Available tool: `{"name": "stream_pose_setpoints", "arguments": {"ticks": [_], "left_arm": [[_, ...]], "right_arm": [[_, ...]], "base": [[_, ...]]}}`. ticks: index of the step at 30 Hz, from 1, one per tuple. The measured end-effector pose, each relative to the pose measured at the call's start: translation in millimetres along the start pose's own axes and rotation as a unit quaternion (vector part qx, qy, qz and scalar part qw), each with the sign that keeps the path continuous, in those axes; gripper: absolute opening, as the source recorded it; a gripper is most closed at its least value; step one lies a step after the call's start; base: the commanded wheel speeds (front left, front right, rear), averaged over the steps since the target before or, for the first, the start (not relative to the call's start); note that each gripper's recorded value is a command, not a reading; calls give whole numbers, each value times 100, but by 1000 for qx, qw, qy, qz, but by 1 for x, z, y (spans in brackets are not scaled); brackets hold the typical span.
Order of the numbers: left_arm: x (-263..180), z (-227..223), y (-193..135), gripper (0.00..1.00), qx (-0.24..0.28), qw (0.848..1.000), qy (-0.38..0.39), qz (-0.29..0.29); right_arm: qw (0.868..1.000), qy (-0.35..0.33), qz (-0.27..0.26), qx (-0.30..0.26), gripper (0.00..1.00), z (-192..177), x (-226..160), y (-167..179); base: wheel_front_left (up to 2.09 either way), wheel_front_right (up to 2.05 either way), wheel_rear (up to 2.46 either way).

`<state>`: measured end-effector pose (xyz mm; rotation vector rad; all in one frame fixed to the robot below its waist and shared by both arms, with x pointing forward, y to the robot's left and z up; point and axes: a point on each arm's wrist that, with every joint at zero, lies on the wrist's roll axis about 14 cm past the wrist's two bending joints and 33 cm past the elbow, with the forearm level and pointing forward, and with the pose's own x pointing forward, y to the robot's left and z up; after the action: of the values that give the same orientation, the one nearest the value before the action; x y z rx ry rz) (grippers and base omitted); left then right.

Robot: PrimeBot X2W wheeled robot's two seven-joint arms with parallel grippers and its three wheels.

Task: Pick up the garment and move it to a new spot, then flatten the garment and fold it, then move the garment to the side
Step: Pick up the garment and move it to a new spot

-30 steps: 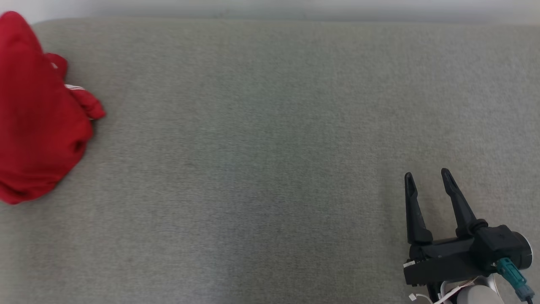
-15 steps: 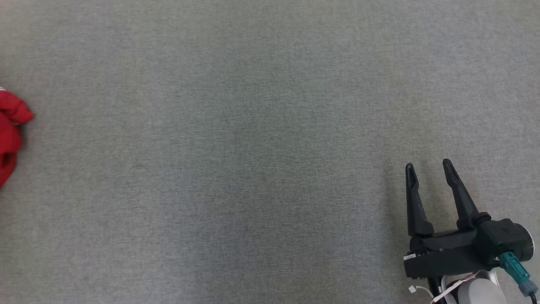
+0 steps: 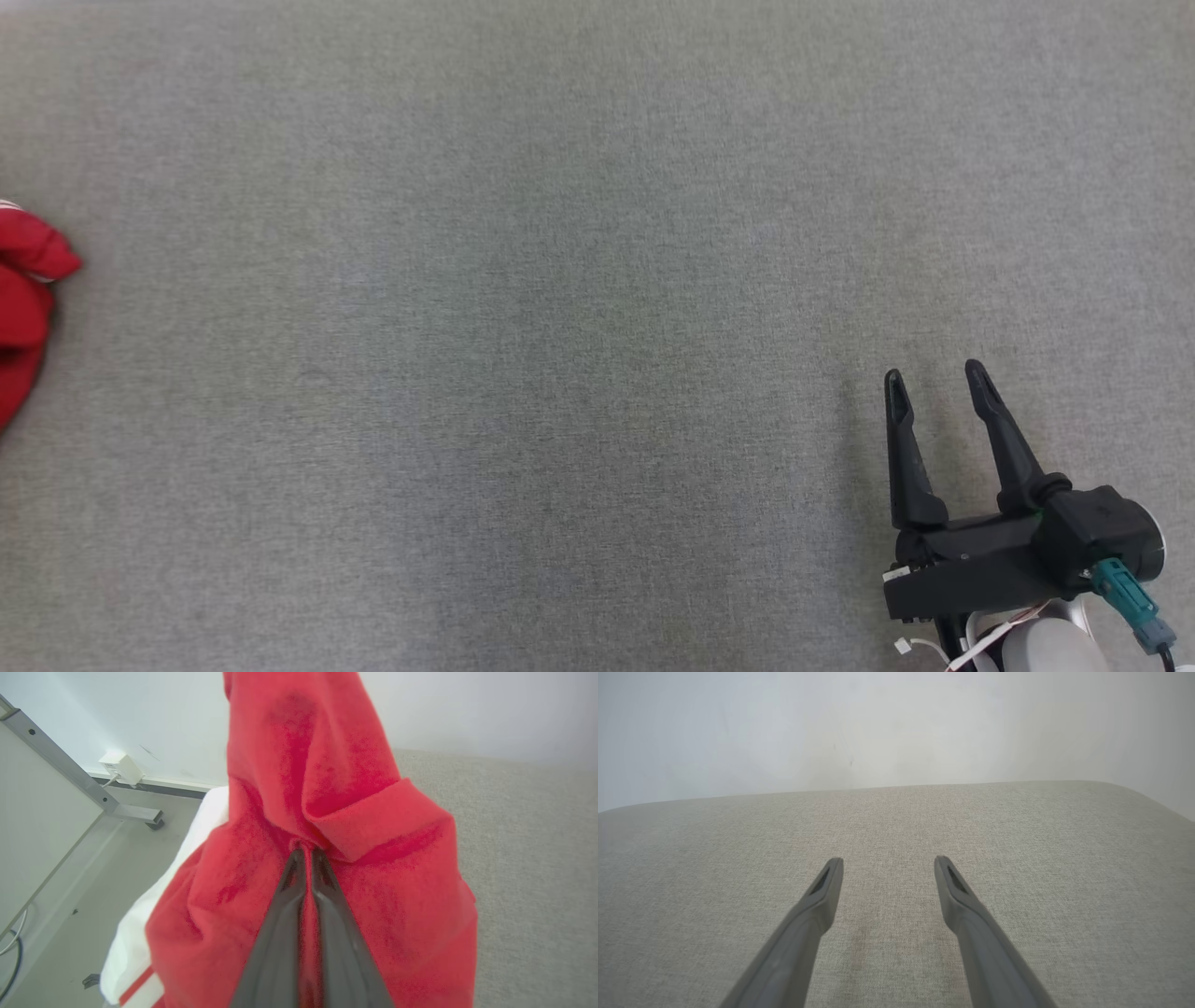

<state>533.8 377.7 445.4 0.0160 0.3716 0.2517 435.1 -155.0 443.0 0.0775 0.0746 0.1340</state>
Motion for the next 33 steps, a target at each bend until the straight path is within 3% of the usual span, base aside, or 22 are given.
{"name": "stream_pose_setpoints", "arguments": {"ticks": [9,16,25,33], "left_arm": [[-21,104,4,0,17,988,-151,-13],[-66,218,-24,0,51,951,-300,-58],[-140,323,-131,0,66,883,-428,-180],[-187,332,-261,0,34,834,-444,-324]], "right_arm": [[1000,-12,18,21,100,9,-5,16],[999,-22,18,39,100,18,-18,19],[997,-45,-14,57,100,34,-42,2],[993,-63,-68,67,100,43,-73,-29]], "base": [[0,0,0],[0,0,0],[0,0,0],[0,0,0]]}}
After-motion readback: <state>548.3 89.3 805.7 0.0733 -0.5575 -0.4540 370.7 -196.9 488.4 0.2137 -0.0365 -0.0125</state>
